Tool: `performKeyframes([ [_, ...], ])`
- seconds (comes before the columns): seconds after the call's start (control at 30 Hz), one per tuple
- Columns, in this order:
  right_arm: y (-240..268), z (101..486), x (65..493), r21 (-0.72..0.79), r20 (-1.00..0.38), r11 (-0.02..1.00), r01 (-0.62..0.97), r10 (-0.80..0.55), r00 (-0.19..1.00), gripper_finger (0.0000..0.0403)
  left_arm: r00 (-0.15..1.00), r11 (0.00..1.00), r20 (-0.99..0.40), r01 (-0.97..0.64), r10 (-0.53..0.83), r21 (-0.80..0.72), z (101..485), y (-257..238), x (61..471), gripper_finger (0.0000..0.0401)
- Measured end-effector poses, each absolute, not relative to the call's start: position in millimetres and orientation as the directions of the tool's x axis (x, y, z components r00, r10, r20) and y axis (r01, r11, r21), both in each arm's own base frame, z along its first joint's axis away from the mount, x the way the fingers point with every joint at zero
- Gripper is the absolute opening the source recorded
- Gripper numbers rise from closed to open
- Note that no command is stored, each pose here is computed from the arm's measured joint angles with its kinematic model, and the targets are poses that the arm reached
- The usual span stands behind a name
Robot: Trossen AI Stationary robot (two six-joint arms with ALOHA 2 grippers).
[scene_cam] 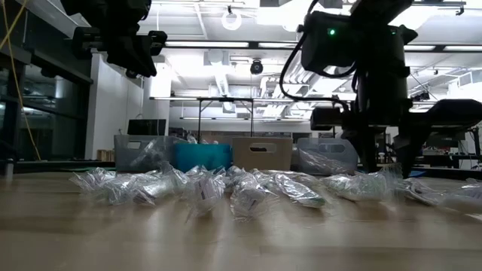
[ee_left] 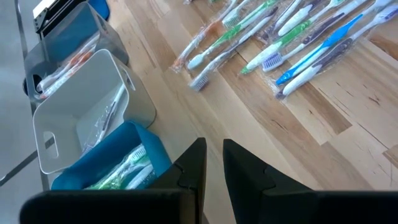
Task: Pick & Place Toothbrushes
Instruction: Put the purple toothbrush into the white bin
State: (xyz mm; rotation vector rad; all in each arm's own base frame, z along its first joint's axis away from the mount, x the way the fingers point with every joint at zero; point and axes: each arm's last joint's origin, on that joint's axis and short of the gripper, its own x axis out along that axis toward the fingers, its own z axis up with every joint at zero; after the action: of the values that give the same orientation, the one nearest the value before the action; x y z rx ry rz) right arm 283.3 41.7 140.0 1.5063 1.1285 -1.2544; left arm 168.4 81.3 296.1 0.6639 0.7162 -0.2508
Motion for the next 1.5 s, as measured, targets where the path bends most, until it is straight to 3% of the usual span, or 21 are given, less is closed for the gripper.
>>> performKeyframes([
  [0.23, 52, 140, 283, 0.08, -0.989, -0.238, 0.968, 0.102, 0.107, 0.0138, 0.735, 0.769, -0.678, 0.429, 0.008, 0.474, 296, 81, 168, 0.0051],
  [0.57, 58, 141, 284, 0.062, -0.981, -0.254, 0.965, 0.164, 0.106, 0.0242, 0.735, 0.769, -0.678, 0.429, 0.008, 0.474, 296, 81, 168, 0.0051],
  [0.8, 79, 141, 280, 0.061, -0.979, -0.269, 0.961, 0.169, 0.11, 0.0256, 0.72, 0.775, -0.694, 0.439, -0.001, 0.455, 294, 80, 167, 0.0051],
  [1.1, 93, 140, 274, 0.063, -0.988, -0.276, 0.959, 0.116, 0.099, 0.02, 0.721, 0.774, -0.693, 0.439, 0.0, 0.456, 295, 80, 167, 0.0051],
  [1.5, 93, 140, 274, 0.079, -0.99, -0.274, 0.958, 0.092, 0.108, 0.0045, 0.721, 0.773, -0.692, 0.439, 0.0, 0.457, 295, 80, 167, 0.0051],
])
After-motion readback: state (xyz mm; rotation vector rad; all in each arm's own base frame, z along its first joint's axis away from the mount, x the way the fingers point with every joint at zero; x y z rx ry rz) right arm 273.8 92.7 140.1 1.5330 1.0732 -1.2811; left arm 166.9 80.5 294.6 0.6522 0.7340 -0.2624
